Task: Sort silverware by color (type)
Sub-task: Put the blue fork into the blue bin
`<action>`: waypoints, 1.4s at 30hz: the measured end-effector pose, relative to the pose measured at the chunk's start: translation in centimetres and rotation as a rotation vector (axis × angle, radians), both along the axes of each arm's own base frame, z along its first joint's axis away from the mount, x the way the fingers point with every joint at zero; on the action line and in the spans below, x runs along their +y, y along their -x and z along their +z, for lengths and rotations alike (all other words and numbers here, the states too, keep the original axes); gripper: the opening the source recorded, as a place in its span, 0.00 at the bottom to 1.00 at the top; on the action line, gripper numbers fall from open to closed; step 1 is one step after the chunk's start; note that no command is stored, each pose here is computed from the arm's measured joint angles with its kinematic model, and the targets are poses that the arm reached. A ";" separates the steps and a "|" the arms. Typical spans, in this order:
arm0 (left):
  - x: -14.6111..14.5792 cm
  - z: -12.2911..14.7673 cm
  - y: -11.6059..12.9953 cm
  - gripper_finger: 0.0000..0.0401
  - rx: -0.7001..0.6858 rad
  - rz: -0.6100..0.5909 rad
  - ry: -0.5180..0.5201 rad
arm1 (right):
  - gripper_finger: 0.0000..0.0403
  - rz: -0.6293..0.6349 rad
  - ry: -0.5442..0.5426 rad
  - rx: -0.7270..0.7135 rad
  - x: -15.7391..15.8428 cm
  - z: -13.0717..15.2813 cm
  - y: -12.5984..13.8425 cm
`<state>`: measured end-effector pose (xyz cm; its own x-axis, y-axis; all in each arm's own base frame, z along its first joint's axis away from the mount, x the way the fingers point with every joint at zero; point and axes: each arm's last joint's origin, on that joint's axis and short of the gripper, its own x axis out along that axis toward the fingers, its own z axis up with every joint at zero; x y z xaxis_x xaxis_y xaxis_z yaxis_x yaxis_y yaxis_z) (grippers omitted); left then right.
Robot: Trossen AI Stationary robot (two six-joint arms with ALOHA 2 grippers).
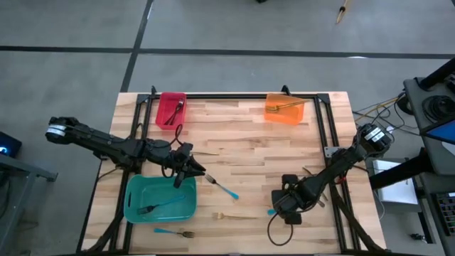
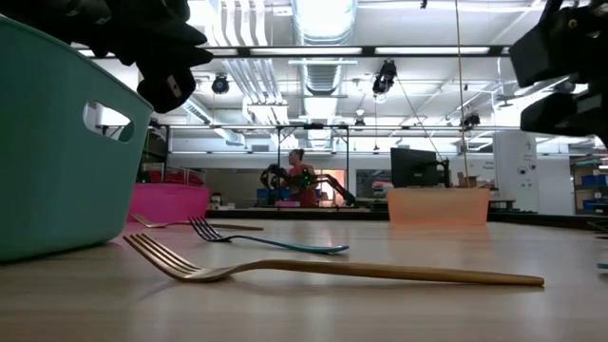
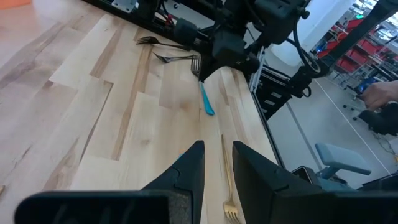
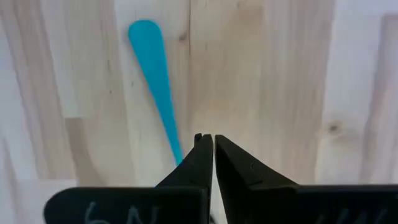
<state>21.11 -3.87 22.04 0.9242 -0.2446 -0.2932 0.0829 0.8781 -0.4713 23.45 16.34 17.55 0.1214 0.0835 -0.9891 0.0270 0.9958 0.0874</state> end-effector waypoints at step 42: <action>0.1 0.4 -0.1 0.16 -0.053 -0.007 -0.049 | 0.03 0.060 0.190 -0.174 -2.2 1.6 -4.6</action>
